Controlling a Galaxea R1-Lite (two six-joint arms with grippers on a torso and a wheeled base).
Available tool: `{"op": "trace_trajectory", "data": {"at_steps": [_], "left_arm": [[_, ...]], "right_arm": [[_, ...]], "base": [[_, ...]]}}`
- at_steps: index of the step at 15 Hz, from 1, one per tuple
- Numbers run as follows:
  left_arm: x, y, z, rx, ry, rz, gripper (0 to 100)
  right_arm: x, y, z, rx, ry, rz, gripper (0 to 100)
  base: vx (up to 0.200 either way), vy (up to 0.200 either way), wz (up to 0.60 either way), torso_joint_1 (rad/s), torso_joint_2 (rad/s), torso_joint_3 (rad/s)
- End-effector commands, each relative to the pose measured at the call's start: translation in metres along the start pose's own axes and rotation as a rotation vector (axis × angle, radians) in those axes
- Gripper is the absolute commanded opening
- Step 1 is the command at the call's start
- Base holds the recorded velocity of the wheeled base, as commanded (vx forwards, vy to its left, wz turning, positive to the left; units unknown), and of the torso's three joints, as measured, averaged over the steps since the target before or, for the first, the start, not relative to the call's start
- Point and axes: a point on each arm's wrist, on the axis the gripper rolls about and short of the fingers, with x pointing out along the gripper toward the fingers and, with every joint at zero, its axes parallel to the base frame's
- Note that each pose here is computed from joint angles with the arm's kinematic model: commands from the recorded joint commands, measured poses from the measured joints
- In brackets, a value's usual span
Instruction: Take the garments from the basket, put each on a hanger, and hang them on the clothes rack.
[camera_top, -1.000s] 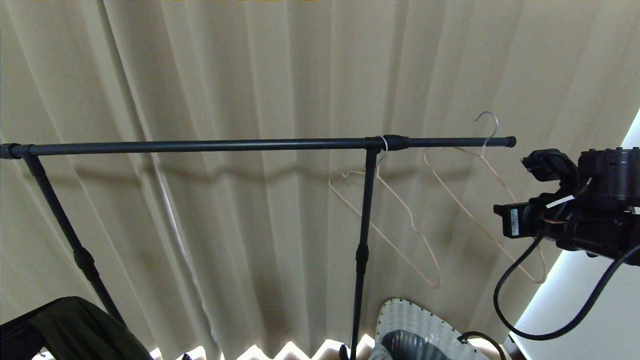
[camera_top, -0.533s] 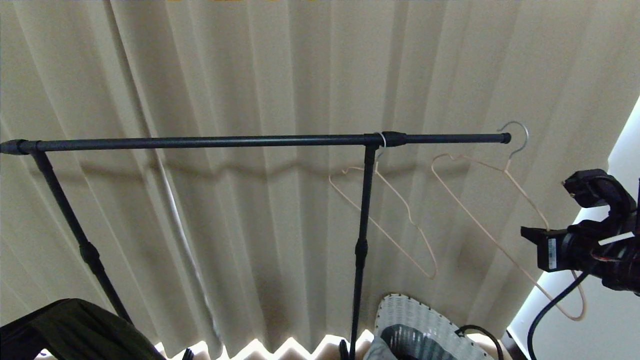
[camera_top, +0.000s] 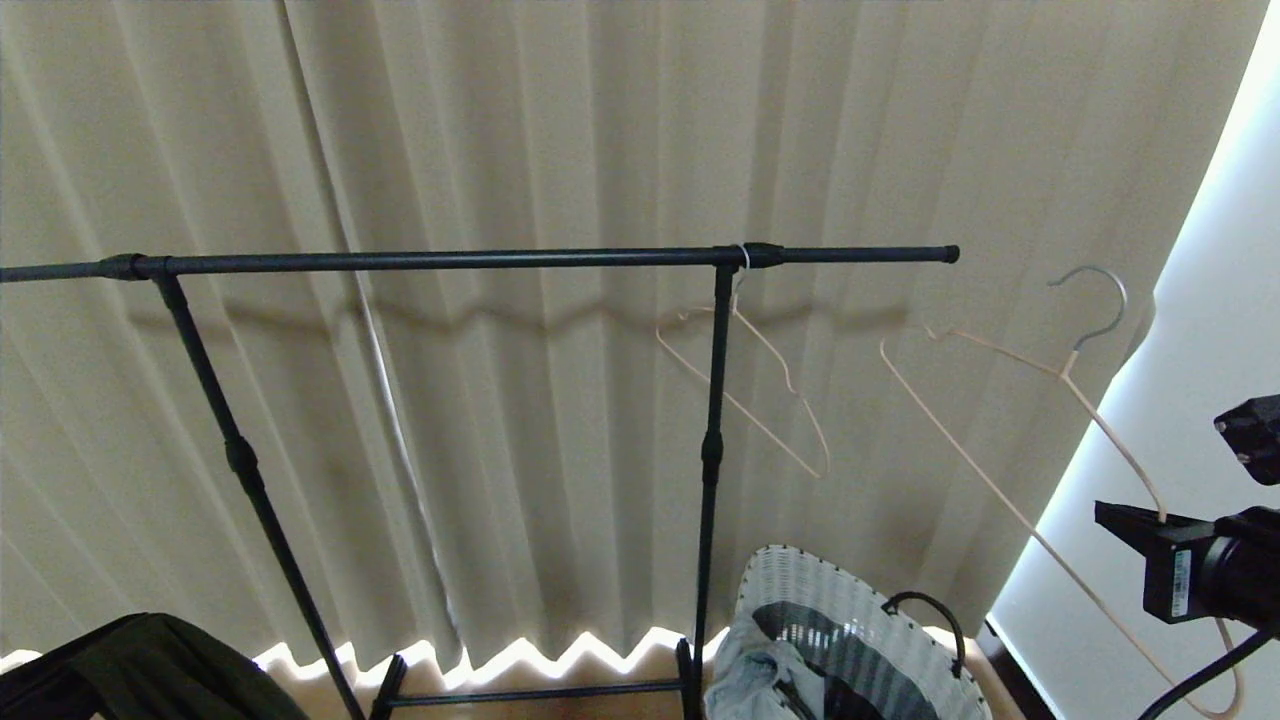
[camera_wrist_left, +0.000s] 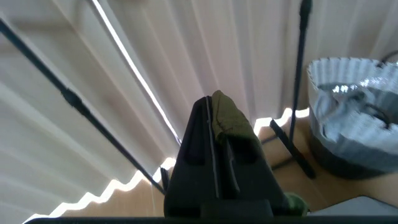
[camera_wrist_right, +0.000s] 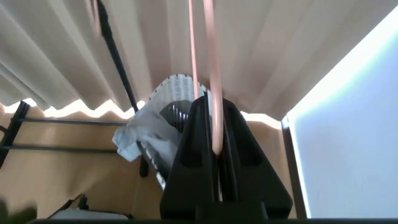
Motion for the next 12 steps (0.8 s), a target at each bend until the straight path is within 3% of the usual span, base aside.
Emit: {"op": "trace_trajectory", "data": {"at_steps": [1, 6, 8, 12], "left_arm": [[0.000, 0.000, -0.001, 0.001, -0.003, 0.000, 0], [-0.003, 0.000, 0.000, -0.001, -0.016, 0.004, 0], [-0.002, 0.000, -0.001, 0.001, -0.006, 0.005, 0], [-0.002, 0.000, -0.001, 0.006, -0.009, 0.006, 0]], "right_arm": [[-0.006, 0.000, 0.001, 0.001, -0.026, 0.002, 0], [-0.013, 0.004, 0.003, -0.004, -0.058, 0.072, 0], [-0.021, 0.005, 0.001, -0.009, -0.077, 0.137, 0], [-0.023, 0.007, 0.001, -0.014, -0.087, 0.160, 0]], "base": [[0.000, 0.000, 0.00, 0.000, 0.00, 0.000], [0.000, 0.000, 0.00, 0.000, 0.00, 0.000], [0.000, 0.200, 0.00, 0.000, 0.00, 0.005], [0.000, 0.200, 0.00, 0.005, 0.00, 0.004]]}}
